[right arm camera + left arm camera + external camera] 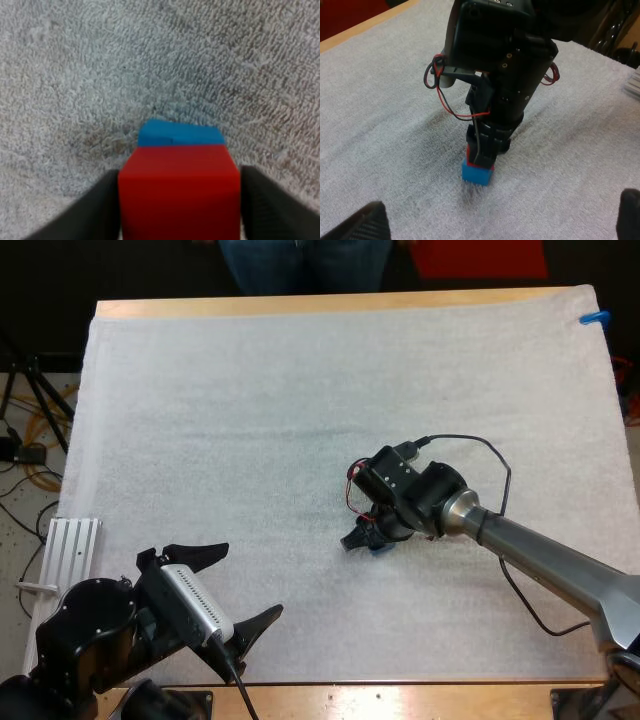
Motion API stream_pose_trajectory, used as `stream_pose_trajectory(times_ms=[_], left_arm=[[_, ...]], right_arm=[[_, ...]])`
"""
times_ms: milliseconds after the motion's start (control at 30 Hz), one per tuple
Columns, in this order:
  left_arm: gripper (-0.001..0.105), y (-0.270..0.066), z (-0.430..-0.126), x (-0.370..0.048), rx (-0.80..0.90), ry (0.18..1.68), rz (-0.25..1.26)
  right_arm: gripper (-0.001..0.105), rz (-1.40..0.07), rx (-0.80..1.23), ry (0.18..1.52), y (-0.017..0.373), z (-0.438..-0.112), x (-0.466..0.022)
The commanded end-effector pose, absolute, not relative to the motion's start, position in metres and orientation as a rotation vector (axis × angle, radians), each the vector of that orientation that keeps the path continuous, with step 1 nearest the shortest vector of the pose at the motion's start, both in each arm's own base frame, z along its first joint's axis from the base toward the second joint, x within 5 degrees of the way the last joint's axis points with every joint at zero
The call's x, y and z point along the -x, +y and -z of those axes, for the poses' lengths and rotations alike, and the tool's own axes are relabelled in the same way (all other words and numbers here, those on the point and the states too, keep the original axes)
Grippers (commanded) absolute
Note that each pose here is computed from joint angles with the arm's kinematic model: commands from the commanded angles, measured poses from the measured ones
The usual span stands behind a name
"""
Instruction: Stack red cube on blue cube
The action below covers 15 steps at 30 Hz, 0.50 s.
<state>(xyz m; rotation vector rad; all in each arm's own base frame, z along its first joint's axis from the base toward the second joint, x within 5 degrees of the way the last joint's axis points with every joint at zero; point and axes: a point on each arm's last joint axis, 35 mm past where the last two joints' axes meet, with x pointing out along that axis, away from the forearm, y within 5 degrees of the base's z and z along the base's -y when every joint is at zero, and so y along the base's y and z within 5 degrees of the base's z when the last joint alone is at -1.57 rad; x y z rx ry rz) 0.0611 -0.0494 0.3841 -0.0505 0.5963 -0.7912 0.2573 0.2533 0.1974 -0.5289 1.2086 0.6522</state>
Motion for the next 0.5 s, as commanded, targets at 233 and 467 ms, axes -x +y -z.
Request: stream_pose_trajectory(times_ms=[233,467], left_arm=[[0.087,-0.050,-0.386,-0.061,0.053,0.594,0.802],[0.087,-0.050,-0.387,-0.062,0.054,0.574,0.799]], right_arm=[[0.060,-0.663,0.503,1.152,0.254,-0.219,-0.257],[0.060,-0.605,0.509,0.985,0.242,-0.278,-0.251]])
